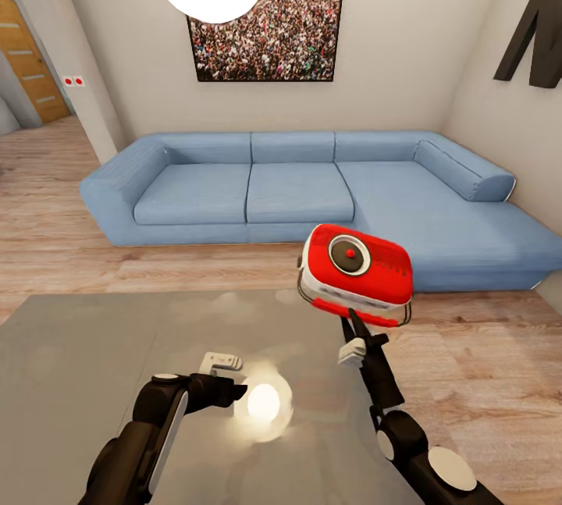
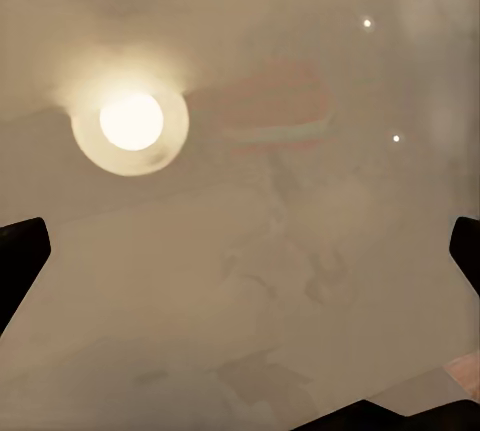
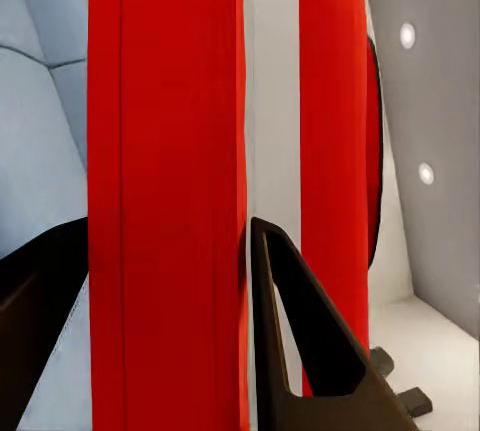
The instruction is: Turn on the radio receiver that's on the table in the living room.
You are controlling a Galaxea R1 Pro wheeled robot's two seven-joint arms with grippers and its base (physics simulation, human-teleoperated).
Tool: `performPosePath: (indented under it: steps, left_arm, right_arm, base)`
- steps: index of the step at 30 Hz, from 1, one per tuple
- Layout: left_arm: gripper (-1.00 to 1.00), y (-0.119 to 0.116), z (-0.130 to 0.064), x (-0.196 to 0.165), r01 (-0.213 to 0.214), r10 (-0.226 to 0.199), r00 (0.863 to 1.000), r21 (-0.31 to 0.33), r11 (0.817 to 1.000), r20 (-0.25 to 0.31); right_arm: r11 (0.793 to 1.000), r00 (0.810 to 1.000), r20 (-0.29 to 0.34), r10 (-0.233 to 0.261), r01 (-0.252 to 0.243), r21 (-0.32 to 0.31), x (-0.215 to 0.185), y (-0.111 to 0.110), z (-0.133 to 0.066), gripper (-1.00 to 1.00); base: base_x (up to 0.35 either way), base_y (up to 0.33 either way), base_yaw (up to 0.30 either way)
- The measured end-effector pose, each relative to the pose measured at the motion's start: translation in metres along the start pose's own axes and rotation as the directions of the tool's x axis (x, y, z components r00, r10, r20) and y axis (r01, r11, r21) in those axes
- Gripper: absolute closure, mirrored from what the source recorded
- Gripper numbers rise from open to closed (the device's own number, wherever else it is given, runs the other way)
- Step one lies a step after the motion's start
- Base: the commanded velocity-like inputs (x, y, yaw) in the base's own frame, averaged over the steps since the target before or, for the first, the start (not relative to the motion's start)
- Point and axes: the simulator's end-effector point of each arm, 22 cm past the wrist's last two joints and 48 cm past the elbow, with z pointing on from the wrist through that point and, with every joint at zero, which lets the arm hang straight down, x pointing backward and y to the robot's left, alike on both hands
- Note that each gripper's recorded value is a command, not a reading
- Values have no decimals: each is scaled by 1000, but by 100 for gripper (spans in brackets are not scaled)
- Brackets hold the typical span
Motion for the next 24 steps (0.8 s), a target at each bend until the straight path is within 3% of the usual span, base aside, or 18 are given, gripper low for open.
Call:
performPosePath:
  steps: [1, 3, 6, 7, 14, 16, 20, 24]
  left_arm:
    - [-100, 0, 0, 0, 0, 0, 1000, 0, 1000, 0]
    - [-100, 1, 0, 0, -1, 1, 1000, -1, 1000, 0]
    - [-100, 3, 0, 0, -2, 2, 1000, -4, 1000, -1]
    - [-100, 3, 0, 0, -2, 2, 1000, -5, 1000, -1]
    - [-100, 4, 0, 1, -3, 3, 1000, -7, 1000, -2]
    - [-100, 4, 0, 1, -2, 2, 1000, -7, 1000, -2]
    - [-100, 4, -1, 1, -3, 3, 1000, -8, 1000, -2]
    - [-100, 5, -1, 1, -5, 5, 1000, -10, 1000, -3]
  right_arm:
    - [1000, 999, 31, 9, -8, -14, -2, 4, -3, 100]
    - [997, 993, 115, -19, 27, -66, -2, 21, -16, 100]
    - [989, 961, 266, -70, 102, -111, -13, 37, -33, 100]
    - [985, 954, 288, -84, 123, -119, -15, 41, -36, 100]
    - [963, 937, 262, -229, 258, -81, -8, 40, -32, 100]
    - [963, 935, 267, -232, 260, -71, -10, 37, -31, 100]
    - [975, 923, 348, -167, 206, -80, -24, 36, -36, 100]
    - [973, 907, 388, -163, 214, -92, -27, 40, -42, 100]
  base:
    - [0, 0, 0]
    - [0, 0, 0]
    - [0, 0, 0]
    - [0, 0, 0]
    - [0, 0, 0]
    - [0, 0, 0]
    - [0, 0, 0]
    - [0, 0, 0]
